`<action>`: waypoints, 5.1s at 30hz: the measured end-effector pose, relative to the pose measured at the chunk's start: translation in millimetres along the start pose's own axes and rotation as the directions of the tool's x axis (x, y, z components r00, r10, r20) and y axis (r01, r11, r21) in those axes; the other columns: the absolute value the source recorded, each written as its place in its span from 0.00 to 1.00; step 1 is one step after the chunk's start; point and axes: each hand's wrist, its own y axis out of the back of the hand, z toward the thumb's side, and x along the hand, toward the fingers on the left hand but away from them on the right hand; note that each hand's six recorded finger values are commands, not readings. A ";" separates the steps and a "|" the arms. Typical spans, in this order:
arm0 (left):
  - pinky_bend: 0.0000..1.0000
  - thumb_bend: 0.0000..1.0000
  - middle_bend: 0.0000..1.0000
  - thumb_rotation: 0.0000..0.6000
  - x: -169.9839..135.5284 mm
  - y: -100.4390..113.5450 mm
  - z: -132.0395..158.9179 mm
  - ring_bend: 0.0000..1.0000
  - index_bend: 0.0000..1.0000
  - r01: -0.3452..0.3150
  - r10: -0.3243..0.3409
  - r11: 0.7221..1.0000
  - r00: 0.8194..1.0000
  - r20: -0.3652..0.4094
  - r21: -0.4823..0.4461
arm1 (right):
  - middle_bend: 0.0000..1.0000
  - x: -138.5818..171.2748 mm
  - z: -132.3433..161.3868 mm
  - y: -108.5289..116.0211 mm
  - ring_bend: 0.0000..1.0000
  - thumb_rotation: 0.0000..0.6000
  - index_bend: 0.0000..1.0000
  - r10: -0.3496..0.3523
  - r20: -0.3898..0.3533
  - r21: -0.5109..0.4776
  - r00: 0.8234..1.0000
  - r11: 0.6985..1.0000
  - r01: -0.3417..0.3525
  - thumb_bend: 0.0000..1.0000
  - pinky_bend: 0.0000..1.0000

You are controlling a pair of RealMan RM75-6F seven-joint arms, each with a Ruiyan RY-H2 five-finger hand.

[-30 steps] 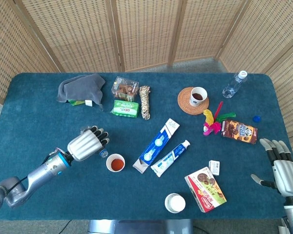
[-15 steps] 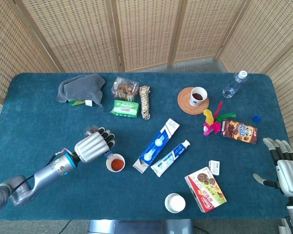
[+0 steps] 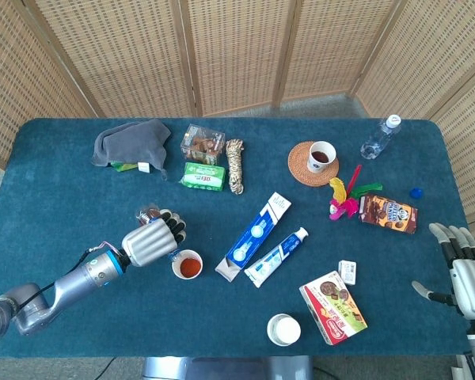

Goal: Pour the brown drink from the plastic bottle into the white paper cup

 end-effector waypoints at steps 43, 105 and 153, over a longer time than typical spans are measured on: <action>0.43 0.41 0.36 1.00 -1.2 -3.8 4.3 0.32 0.43 0.013 -0.012 0.997 1.000 -0.004 0.073 | 0.00 0.6 -0.9 3.7 0.00 1.00 0.00 -0.008 0.001 -0.005 1.000 1.000 0.008 0.00 0.00; 0.29 0.39 0.35 1.00 -89.0 -125.3 -25.5 0.27 0.38 -0.802 -0.352 -0.157 0.590 -0.726 -0.576 | 0.00 -0.1 10.3 -27.1 0.00 1.00 0.00 0.083 -0.012 0.061 0.997 0.995 -0.082 0.00 0.00; 0.00 0.37 0.00 1.00 -73.3 -151.6 7.7 0.00 0.00 -0.785 -0.335 -0.249 0.620 -0.710 -0.567 | 0.00 -0.9 10.4 -36.3 0.00 1.00 0.00 0.130 -0.016 0.056 0.991 0.990 -0.129 0.00 0.00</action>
